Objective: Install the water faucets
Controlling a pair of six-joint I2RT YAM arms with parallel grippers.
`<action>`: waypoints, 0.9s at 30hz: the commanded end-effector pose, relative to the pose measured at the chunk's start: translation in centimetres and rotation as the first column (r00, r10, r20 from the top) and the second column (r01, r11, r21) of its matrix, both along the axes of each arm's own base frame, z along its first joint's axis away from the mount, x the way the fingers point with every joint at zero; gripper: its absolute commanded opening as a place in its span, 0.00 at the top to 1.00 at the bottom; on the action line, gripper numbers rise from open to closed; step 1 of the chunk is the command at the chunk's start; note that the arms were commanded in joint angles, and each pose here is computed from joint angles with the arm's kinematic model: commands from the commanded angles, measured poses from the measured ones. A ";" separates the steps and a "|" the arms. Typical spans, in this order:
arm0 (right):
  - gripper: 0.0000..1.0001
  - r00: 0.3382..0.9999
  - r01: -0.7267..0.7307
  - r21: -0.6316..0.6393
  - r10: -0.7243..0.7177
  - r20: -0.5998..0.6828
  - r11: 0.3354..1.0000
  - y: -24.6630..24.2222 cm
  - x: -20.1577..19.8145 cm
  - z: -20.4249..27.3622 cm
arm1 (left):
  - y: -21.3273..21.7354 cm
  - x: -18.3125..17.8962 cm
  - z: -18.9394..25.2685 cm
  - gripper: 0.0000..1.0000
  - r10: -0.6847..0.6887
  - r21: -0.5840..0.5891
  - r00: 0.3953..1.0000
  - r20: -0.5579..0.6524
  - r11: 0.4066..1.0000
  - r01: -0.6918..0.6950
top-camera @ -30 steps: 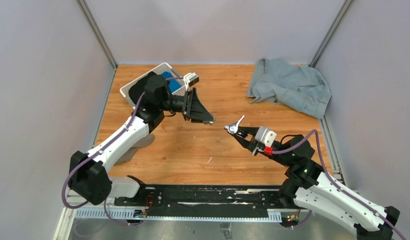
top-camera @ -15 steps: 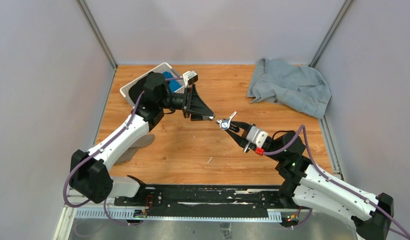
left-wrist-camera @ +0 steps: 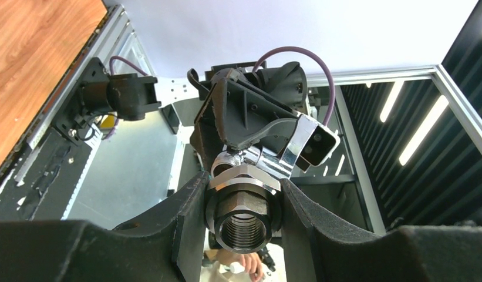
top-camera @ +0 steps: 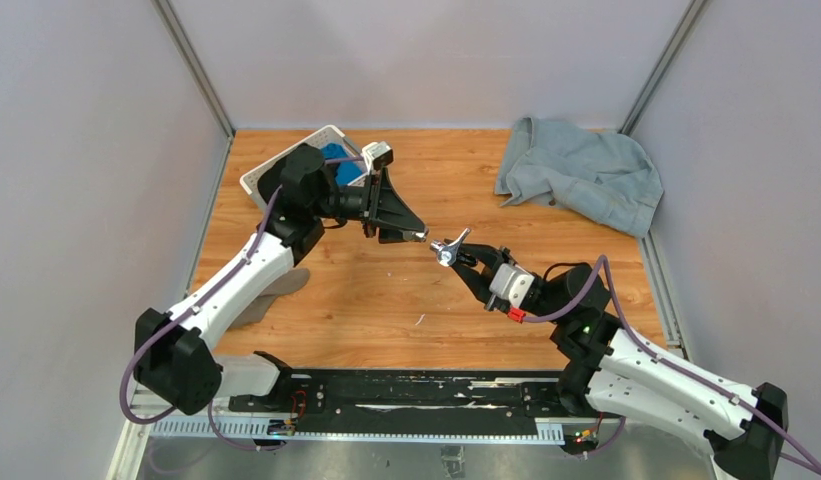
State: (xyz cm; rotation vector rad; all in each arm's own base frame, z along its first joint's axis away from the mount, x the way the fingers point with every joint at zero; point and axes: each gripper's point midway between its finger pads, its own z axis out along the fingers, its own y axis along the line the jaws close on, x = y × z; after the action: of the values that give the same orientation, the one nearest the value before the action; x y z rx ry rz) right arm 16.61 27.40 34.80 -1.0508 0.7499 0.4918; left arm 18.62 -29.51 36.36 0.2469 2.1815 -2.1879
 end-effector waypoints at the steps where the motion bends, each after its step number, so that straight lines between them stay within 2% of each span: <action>1: 1.00 0.993 -0.005 0.054 -0.001 0.122 0.999 -0.3 -0.8 3.0 | 0.6 -0.9 1.7 1.00 -0.008 -0.025 1.000 -0.012 1.000 0.008; 11: 1.00 0.978 -0.018 0.028 0.012 0.209 0.999 0.7 -0.7 3.7 | 0.7 -0.7 0.4 1.00 0.045 -0.001 0.991 -0.128 0.999 -0.046; 20: 1.00 0.975 -0.008 -0.005 0.009 0.223 1.000 1.9 0.2 3.1 | 0.7 -0.7 0.3 1.00 0.053 -0.001 0.991 -0.124 0.999 -0.054; 27: 1.00 0.975 0.038 0.045 -0.047 0.215 0.998 1.4 0.9 3.7 | 0.6 -0.4 -0.4 1.00 0.055 0.007 0.990 -0.127 0.998 -0.054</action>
State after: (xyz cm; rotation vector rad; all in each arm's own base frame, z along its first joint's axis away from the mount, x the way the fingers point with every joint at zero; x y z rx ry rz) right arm 17.67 29.32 35.31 -1.1207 0.6233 0.3720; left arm 18.98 -28.89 35.83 -0.0029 2.2322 -2.2122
